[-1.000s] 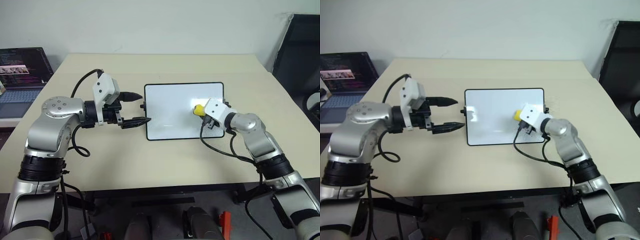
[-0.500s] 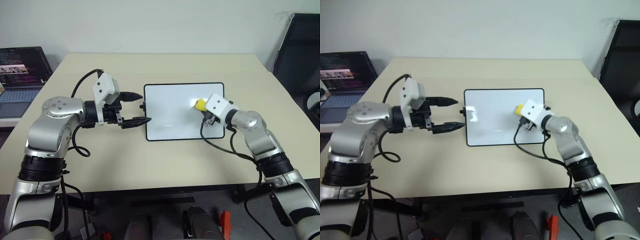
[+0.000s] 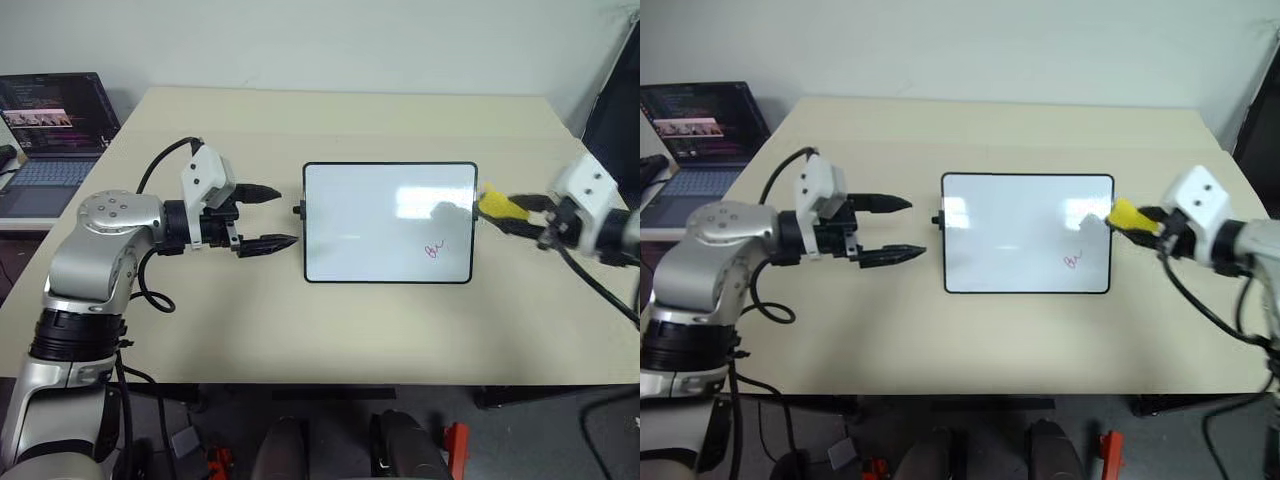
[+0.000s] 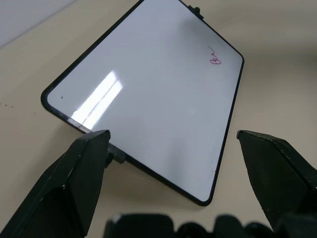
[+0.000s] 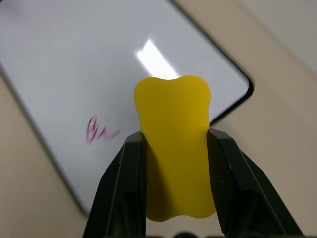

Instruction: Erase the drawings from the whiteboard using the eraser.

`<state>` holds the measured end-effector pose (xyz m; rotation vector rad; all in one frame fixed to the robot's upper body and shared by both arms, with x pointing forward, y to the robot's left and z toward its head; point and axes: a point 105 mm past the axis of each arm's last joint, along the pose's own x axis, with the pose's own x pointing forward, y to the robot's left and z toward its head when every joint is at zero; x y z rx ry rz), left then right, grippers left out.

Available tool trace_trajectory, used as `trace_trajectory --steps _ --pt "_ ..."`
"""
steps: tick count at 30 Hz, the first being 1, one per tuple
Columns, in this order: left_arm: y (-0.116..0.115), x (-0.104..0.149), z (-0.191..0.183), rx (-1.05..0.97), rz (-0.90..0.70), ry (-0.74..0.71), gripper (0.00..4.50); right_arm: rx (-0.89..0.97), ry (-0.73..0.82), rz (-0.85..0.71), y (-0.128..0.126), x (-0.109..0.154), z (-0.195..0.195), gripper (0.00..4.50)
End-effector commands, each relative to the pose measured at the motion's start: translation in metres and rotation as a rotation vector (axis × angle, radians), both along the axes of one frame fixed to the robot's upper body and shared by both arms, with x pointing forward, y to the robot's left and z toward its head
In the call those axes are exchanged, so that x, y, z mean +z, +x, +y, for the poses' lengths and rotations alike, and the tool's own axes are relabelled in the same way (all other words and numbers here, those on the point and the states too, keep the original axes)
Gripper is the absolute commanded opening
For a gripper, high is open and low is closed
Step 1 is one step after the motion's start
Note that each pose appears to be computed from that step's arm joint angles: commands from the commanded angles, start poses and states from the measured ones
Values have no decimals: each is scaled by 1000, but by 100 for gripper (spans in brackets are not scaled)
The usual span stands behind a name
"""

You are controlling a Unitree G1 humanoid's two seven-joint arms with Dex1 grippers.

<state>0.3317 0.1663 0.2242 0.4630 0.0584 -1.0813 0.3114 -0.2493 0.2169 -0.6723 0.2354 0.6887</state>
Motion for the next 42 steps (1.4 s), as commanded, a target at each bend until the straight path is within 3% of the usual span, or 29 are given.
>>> trace_trajectory --steps 1,23,28,32,34,42 --pt "-1 11 1 -14 -49 11 450 -9 -38 -43 -7 17 -12 133" --pt "-4 10 -2 -16 -59 19 450 29 -45 -39 4 11 0 133" --pt "-3 10 -2 -16 -58 19 450 70 42 -123 16 12 34 133" --pt "-3 4 -4 -18 -47 25 450 -9 130 -172 40 -15 58 133" --pt "-2 -1 -3 -10 -42 49 450 -63 90 -186 52 -37 64 133" --pt "-3 -1 -6 -20 -36 47 450 -174 56 -202 75 -69 56 133"
